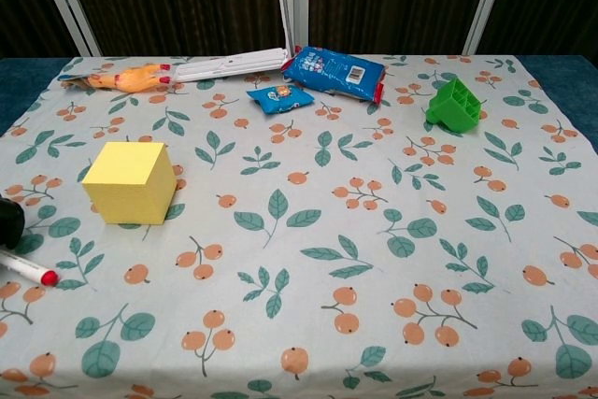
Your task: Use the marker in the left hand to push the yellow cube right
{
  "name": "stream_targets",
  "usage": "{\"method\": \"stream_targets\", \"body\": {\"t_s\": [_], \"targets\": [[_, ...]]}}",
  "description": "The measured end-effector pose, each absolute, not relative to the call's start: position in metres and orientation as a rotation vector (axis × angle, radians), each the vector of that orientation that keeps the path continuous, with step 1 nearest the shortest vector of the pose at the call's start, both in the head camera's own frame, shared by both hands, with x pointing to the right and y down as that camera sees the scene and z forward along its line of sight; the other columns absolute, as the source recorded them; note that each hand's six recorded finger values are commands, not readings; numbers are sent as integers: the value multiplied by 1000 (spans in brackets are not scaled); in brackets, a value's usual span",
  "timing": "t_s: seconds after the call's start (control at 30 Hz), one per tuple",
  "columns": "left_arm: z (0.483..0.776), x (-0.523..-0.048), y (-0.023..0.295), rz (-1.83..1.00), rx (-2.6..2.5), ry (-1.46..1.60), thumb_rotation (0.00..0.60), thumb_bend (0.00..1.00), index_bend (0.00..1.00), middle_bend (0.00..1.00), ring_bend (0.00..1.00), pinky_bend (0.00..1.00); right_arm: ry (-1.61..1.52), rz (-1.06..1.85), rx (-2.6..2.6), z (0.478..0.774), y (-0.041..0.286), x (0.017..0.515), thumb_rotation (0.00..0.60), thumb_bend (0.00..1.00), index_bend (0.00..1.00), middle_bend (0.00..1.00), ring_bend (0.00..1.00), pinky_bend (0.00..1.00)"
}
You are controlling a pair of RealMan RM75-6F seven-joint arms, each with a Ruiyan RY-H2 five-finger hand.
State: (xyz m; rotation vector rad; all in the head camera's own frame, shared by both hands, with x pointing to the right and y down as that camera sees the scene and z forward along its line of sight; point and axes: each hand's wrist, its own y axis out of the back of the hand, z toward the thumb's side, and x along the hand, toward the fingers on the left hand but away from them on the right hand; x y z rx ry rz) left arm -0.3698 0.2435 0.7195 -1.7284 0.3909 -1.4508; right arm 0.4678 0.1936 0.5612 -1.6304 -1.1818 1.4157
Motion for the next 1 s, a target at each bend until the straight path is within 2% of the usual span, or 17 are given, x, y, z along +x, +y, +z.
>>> {"method": "stream_targets", "body": {"t_s": [0.3, 0.53, 0.73, 1.0], "targets": [[723, -369, 244, -1472, -1679, 337, 600, 379, 562, 579, 375, 287, -1194, 1410, -1644, 561, 194, 468, 600, 174, 0, 159, 1, 89], [724, -368, 241, -1470, -1680, 356, 600, 389, 621, 643, 412, 293, -1197, 1416, -1655, 562, 194, 468, 600, 174, 0, 162, 1, 90], [722, -369, 239, -1461, -1703, 405, 600, 407, 667, 694, 477, 428, -1196, 1417, -1657, 563, 194, 468, 600, 174, 0, 165, 0, 90], [719, -377, 230, -1442, -1743, 511, 600, 427, 682, 709, 503, 486, -1205, 1407, -1656, 561, 193, 468, 600, 174, 0, 166, 0, 89]]}}
